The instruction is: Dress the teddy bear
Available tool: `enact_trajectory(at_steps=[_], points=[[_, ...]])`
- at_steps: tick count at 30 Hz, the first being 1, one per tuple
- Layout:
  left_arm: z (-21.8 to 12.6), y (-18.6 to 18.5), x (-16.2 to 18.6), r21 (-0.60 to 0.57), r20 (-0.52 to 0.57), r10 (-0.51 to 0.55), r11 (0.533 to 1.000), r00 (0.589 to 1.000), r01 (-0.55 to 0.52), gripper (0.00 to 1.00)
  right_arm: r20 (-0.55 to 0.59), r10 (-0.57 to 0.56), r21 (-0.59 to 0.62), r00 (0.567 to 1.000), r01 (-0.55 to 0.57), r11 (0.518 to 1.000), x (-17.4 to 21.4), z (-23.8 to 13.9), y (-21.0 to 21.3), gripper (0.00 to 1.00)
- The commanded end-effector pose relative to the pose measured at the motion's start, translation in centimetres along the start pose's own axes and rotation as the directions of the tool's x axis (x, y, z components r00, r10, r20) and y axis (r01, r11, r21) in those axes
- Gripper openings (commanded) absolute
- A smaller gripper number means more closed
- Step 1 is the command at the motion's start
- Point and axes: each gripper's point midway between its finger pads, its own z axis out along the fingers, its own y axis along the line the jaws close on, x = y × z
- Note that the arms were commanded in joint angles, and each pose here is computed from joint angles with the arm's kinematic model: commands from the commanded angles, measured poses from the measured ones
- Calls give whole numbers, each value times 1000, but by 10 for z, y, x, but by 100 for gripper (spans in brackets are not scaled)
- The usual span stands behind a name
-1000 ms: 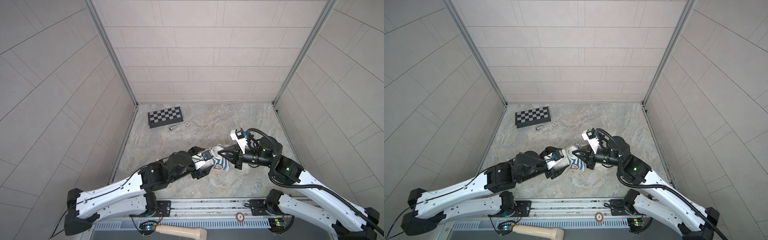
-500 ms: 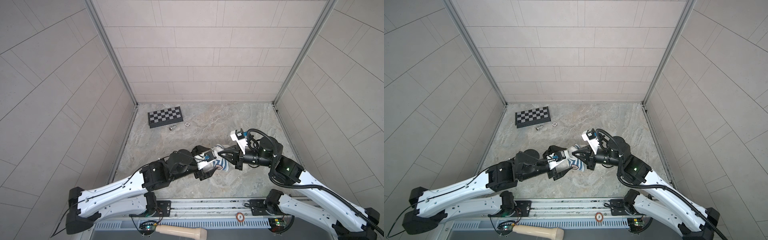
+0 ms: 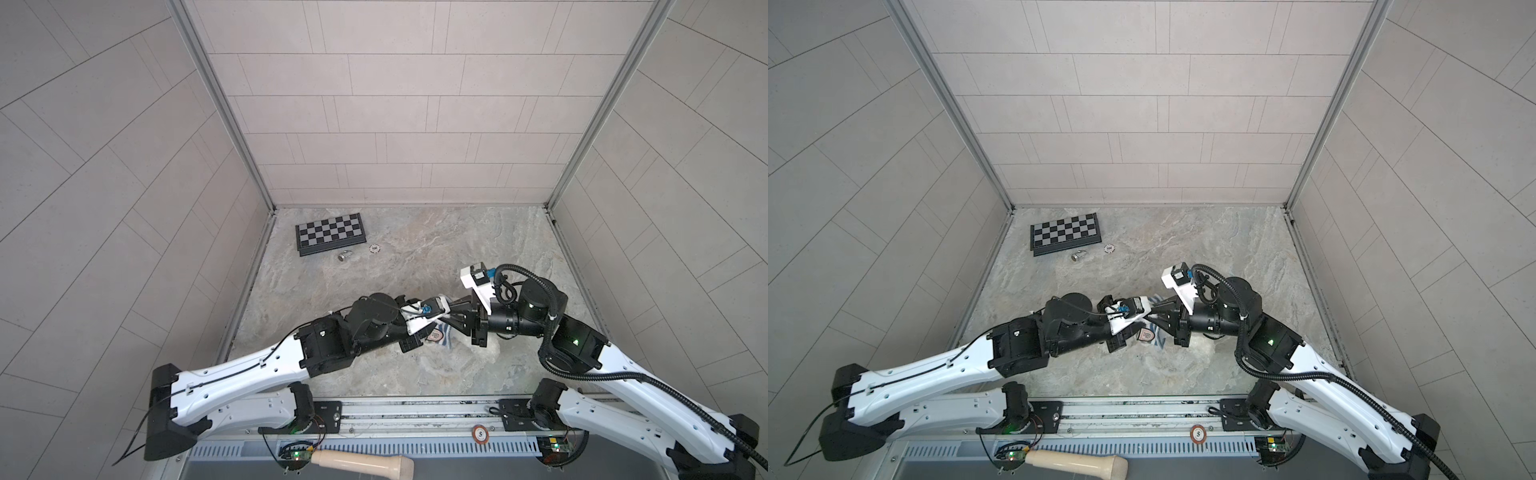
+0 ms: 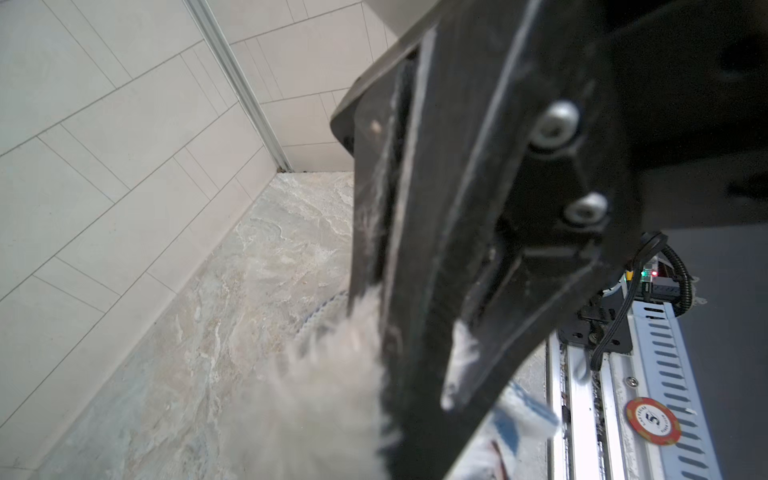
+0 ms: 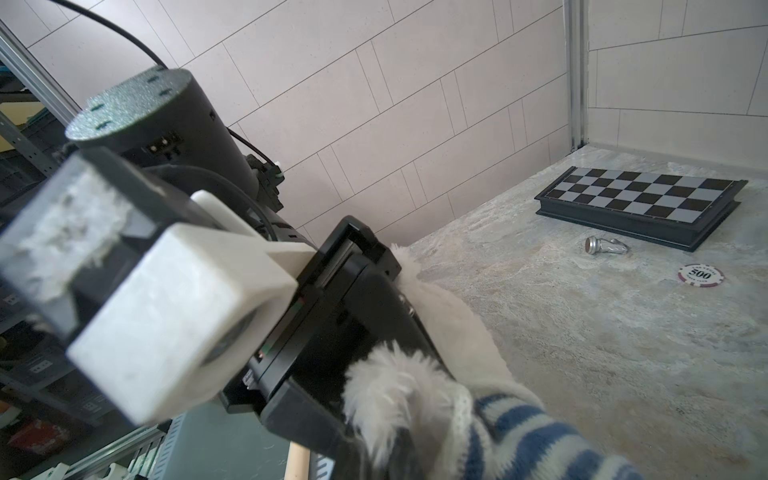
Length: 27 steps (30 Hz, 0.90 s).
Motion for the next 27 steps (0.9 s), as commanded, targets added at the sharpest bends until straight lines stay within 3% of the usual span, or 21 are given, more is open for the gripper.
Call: enact_trajectory(at_steps=[1, 3, 8, 14, 16, 19, 27], points=[[-3, 2, -17, 0, 60, -12, 1000, 998, 12, 18, 83, -68, -48, 994, 72, 996, -21, -8, 18, 0], [-3, 1, -16, 5, 67, -22, 1000, 998, 22, 11, 94, -69, -17, 993, 71, 997, -22, -8, 13, 0], [-5, 7, -11, -30, 86, -62, 997, 994, 65, 0, 108, -66, 98, 992, 55, 994, -24, -13, -5, 30], [-8, 36, 4, -163, 81, -160, 972, 984, 172, 0, 186, -49, 182, 981, 15, 983, -25, -33, -13, 57], [-10, 42, 6, -193, 92, -189, 960, 978, 204, 0, 164, -44, 234, 985, 4, 972, -16, -37, -23, 57], [-13, 54, 8, -245, 95, -229, 938, 969, 245, 0, 94, -21, 298, 995, -8, 955, 2, -36, -38, 45], [-11, 57, 10, -259, 88, -269, 923, 959, 283, 0, 36, 23, 358, 999, -35, 933, 20, -22, -60, 42]])
